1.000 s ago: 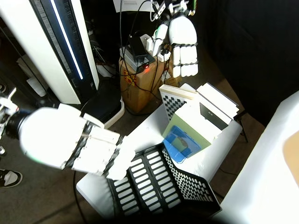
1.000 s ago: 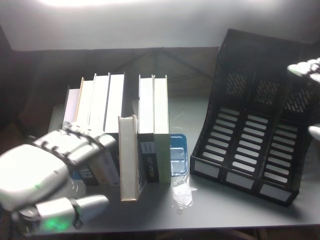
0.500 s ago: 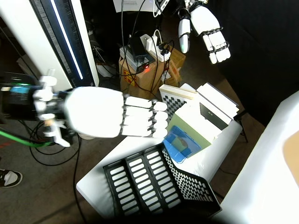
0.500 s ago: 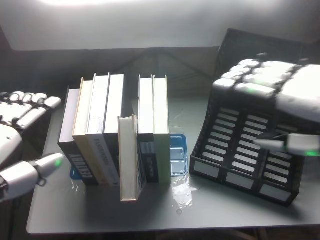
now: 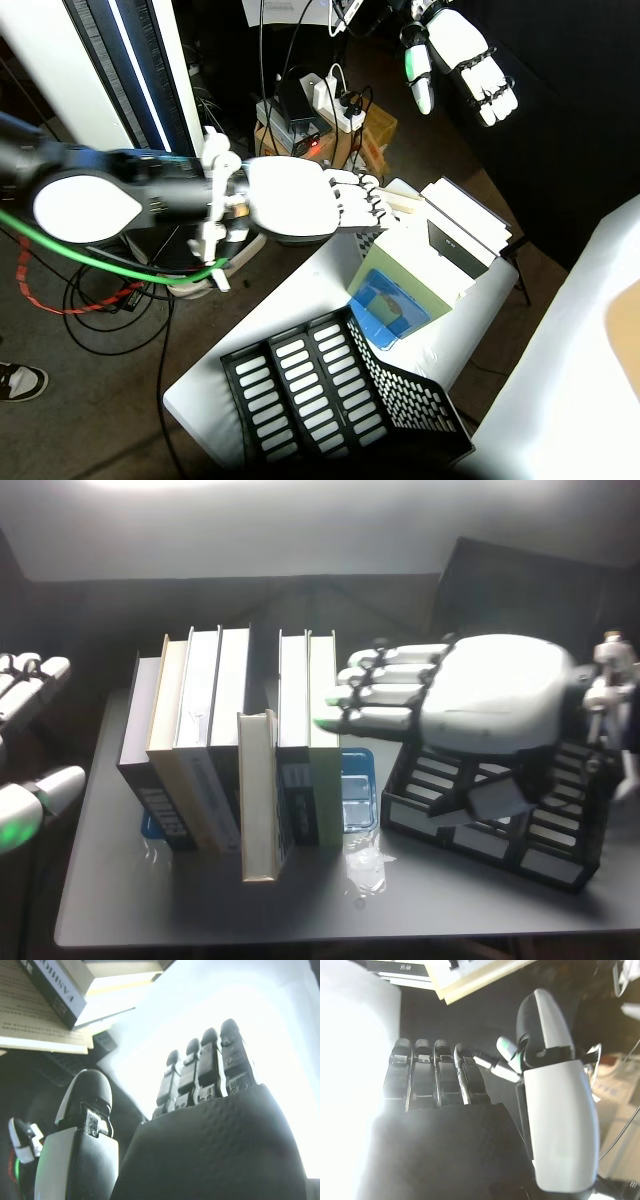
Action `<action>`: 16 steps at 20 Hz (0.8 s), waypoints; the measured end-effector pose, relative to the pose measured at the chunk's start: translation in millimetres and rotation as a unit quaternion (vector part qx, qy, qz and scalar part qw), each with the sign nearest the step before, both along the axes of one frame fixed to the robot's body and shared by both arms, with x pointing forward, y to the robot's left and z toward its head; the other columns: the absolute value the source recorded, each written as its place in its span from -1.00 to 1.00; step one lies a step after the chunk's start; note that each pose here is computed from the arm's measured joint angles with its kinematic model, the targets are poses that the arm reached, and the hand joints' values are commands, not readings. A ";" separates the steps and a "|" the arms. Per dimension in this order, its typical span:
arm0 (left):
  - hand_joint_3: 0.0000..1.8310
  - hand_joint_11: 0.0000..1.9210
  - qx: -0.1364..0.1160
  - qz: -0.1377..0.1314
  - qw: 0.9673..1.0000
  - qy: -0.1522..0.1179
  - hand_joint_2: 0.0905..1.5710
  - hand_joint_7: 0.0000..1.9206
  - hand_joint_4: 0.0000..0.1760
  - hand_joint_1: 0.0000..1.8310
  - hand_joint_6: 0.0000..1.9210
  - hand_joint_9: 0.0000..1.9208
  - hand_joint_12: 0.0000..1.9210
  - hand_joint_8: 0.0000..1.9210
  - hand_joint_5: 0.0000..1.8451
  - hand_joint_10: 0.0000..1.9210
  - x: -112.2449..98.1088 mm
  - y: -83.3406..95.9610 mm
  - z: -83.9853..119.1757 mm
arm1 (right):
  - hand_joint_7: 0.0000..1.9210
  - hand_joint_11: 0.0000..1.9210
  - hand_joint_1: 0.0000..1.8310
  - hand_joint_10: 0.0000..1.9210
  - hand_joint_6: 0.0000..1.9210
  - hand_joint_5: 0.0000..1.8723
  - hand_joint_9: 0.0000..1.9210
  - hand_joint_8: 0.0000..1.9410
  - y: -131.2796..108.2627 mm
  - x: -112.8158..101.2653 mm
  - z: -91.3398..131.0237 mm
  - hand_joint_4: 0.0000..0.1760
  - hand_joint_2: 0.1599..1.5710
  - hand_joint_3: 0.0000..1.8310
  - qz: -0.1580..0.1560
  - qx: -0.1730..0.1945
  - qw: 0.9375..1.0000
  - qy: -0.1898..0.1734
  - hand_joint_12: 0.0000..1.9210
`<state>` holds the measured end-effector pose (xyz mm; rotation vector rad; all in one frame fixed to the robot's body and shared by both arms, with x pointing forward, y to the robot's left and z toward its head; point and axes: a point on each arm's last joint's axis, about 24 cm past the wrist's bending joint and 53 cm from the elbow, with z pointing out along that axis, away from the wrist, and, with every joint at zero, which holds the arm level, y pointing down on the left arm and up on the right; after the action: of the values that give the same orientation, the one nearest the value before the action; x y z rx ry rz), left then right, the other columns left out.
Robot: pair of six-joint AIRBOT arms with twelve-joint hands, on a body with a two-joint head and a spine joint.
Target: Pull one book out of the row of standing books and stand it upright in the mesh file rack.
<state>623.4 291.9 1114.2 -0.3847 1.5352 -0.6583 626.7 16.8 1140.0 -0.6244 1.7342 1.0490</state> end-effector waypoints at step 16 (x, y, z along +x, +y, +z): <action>-1.00 -1.00 -0.010 0.053 0.998 0.024 0.72 -1.00 -0.29 -0.66 -1.00 -1.00 -1.00 -1.00 -1.00 -1.00 -10.4 36.2 -19.0 | -1.00 -1.00 -0.13 -1.00 -1.00 -1.00 -1.00 -1.00 98.7 -9.5 -22.0 -1.00 0.25 -1.00 0.060 -0.087 0.990 -0.095 -1.00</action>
<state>613.0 328.1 1095.2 -0.4955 1.5432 -0.5860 617.2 115.4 1118.1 -0.9199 1.6473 0.8941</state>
